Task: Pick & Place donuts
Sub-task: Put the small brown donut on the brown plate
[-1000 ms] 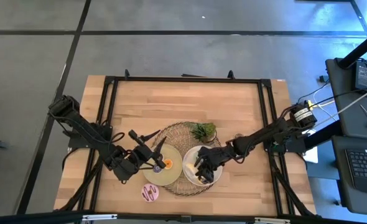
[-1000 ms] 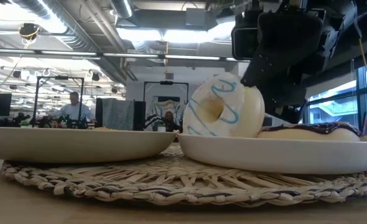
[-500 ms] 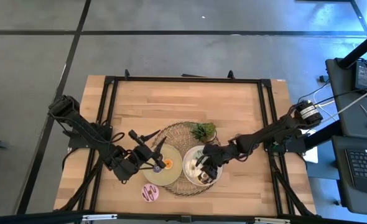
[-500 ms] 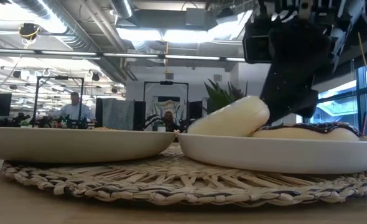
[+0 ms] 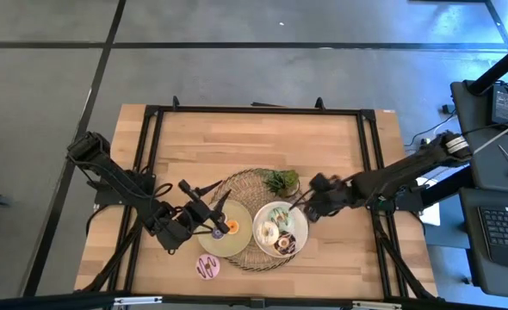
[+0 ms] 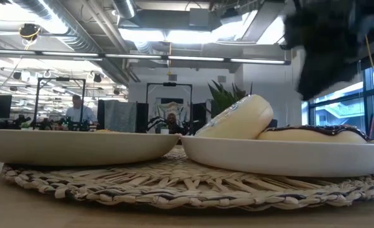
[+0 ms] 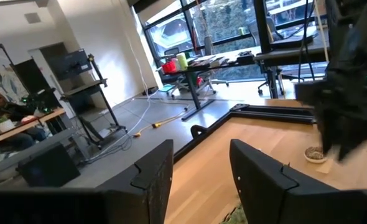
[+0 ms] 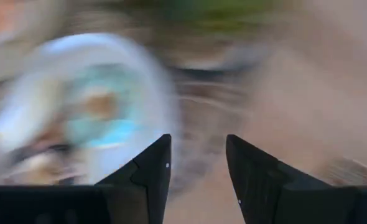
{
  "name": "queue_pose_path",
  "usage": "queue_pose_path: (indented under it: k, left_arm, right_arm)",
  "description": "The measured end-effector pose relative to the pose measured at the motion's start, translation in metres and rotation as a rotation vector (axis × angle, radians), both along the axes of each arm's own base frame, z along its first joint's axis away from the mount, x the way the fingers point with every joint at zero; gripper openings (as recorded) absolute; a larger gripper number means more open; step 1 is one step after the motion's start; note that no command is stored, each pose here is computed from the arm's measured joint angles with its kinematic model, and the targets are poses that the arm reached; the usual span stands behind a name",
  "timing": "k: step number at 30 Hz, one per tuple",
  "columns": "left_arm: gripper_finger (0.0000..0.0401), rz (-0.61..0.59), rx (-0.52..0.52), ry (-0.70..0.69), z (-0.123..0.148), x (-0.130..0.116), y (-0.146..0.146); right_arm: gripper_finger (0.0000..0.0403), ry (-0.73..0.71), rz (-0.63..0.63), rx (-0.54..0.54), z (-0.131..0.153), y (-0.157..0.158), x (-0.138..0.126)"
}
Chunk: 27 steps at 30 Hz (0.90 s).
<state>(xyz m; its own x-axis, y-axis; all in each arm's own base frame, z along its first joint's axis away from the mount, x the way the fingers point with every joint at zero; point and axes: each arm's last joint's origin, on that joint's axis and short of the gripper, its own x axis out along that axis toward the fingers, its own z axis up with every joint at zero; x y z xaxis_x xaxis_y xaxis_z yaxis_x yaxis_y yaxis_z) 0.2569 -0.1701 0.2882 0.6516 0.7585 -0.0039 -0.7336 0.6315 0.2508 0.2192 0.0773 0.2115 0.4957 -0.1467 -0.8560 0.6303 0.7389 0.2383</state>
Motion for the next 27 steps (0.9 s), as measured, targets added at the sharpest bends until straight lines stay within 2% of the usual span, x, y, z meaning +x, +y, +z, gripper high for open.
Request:
queue_pose_path:
  k: [3,7,15,21,27]
  left_arm:
    - [0.0153,-0.019,-0.002,0.001,0.000,0.000,0.000]
    - [0.0155,-0.020,-0.003,0.001,0.000,0.001,0.000]
    - [0.0150,-0.010,-0.003,0.002,0.000,0.003,0.003]
    - [0.0154,-0.009,-0.003,0.002,0.000,0.003,0.003]
    - [0.0153,-0.009,0.000,0.004,0.000,0.003,0.003]
  right_arm:
    - [0.0155,0.108,-0.159,-0.071,-0.001,-0.010,-0.019]
    - [0.0155,0.224,-0.271,-0.109,-0.005,-0.015,-0.032]
    - [0.0153,0.336,-0.318,-0.097,-0.014,-0.024,-0.030]
    - [0.0140,0.469,-0.361,-0.079,-0.036,-0.036,-0.044]
    - [0.0125,0.465,-0.386,-0.059,-0.053,-0.043,-0.049]
